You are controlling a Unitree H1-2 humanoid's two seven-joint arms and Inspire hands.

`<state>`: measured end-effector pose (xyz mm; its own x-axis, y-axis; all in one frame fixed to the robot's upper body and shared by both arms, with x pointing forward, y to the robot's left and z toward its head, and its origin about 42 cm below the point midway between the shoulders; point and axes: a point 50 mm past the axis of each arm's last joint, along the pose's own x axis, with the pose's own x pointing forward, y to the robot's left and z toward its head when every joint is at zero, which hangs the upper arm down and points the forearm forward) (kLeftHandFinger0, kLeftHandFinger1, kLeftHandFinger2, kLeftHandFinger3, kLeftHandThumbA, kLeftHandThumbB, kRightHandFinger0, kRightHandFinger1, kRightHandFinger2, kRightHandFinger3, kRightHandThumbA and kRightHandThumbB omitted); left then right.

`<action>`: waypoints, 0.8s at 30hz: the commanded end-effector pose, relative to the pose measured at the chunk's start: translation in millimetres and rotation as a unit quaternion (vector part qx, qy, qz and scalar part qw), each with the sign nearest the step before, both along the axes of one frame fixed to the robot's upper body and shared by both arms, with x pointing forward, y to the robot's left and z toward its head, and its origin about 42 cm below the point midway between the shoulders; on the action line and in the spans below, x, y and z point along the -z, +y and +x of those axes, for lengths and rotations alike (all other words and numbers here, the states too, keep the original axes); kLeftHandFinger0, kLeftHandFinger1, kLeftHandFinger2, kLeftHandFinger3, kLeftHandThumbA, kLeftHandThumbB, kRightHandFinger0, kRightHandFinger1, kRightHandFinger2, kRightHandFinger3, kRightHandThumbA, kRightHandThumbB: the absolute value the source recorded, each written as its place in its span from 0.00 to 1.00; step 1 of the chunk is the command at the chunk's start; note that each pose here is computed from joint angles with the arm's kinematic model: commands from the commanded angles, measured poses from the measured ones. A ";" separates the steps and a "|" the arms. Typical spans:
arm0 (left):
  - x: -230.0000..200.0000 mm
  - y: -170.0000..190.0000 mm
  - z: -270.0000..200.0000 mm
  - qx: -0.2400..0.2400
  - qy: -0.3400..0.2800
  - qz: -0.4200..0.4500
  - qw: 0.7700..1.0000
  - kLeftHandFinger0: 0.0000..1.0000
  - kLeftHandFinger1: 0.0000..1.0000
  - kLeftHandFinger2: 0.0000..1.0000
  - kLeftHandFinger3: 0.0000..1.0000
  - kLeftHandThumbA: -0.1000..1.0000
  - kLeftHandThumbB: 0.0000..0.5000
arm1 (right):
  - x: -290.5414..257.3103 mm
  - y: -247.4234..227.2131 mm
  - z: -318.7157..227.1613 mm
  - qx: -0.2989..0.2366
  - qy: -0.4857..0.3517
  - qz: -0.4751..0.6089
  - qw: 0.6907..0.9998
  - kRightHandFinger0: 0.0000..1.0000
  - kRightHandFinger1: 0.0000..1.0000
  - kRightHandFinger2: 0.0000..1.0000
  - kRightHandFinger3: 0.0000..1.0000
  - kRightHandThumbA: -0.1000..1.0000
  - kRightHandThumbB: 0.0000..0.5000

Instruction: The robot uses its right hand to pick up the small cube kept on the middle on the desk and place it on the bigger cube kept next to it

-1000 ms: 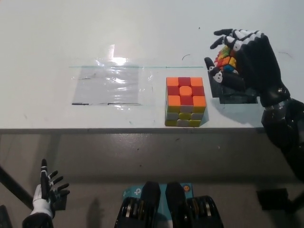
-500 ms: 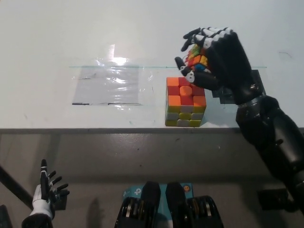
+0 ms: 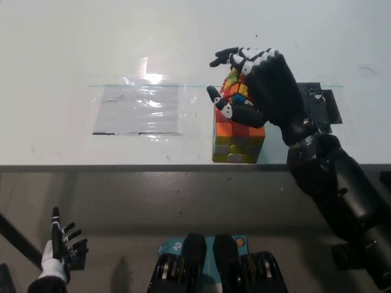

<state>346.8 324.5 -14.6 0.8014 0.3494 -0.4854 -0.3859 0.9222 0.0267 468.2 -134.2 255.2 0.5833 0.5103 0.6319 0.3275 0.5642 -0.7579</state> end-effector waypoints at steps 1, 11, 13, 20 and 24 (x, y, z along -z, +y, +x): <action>-17.4 8.2 15.8 0.003 -0.027 0.018 0.999 0.67 0.68 0.79 0.83 1.00 0.37 | -8.8 5.3 2.0 -0.019 -0.032 0.022 0.999 0.00 0.21 0.66 0.64 0.00 0.59; -20.8 10.6 21.4 0.011 -0.036 0.036 0.999 0.58 0.64 0.75 0.82 1.00 0.34 | 14.5 -3.8 1.2 -0.007 0.005 0.037 0.999 0.00 0.20 0.68 0.58 0.00 0.58; -20.8 10.4 21.2 0.012 -0.035 0.034 0.999 0.60 0.66 0.77 0.85 1.00 0.30 | 16.6 -3.5 0.1 -0.006 0.008 0.035 0.999 0.00 0.22 0.66 0.58 0.00 0.49; -20.5 13.2 22.8 0.011 -0.046 0.034 0.998 0.59 0.64 0.77 0.83 1.00 0.27 | 28.3 0.9 -0.4 -0.002 0.008 0.057 0.998 0.00 0.17 0.60 0.53 0.00 0.54; -20.5 12.1 24.4 0.008 -0.035 0.034 0.999 0.59 0.64 0.78 0.81 1.00 0.34 | 33.7 3.3 0.4 -0.002 0.007 0.069 0.998 0.00 0.15 0.58 0.52 0.00 0.42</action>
<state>352.5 325.3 -14.2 0.8080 0.3479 -0.4756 -0.3707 0.9275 0.0486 467.0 -138.2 215.1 0.6275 0.4550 0.6318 0.3013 0.6063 -0.7359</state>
